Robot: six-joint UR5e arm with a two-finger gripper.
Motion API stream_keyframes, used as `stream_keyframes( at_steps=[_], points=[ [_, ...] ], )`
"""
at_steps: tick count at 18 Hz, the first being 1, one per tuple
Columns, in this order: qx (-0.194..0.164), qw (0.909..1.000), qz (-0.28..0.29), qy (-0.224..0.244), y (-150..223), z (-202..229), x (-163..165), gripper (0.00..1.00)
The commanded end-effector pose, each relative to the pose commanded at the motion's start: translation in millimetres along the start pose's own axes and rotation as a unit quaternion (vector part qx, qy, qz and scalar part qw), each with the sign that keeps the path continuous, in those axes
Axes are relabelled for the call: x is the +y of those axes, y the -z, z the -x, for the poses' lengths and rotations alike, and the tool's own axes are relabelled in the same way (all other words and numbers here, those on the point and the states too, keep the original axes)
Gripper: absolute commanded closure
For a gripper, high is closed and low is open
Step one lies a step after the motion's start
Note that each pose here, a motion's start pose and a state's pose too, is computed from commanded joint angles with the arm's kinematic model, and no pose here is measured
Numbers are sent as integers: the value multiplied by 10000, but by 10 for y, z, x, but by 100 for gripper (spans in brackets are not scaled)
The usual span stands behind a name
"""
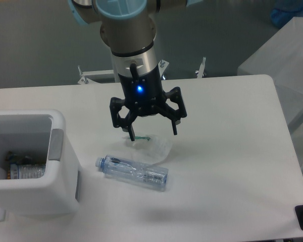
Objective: Place the trash in the trash can
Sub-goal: 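Move the open gripper above the crumpled clear plastic bag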
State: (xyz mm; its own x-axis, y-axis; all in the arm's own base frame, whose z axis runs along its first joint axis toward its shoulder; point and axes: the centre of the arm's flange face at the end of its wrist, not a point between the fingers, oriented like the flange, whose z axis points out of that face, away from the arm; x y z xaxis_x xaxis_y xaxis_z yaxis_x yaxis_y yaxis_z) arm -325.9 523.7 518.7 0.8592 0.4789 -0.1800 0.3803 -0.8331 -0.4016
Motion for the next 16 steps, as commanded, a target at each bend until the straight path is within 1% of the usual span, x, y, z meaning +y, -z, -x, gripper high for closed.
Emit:
stream_keyframes(
  at_steps=[6,8,9,10,13,15,16],
  points=[
    [44,10000,28,55,-74,30,40,0],
    [29,9998,6,174,-88,171,52,0],
    [85,9997,-51,217,-102,213,47,0],
    [141,9994,-109,289,-145,249,52,0],
    [93,9985,-317,433,-301,314,149,0],
    [89,9980,-315,548,-357,298,191,0],
    [99,9983,-303,488,-367,291,204,0]
  ],
)
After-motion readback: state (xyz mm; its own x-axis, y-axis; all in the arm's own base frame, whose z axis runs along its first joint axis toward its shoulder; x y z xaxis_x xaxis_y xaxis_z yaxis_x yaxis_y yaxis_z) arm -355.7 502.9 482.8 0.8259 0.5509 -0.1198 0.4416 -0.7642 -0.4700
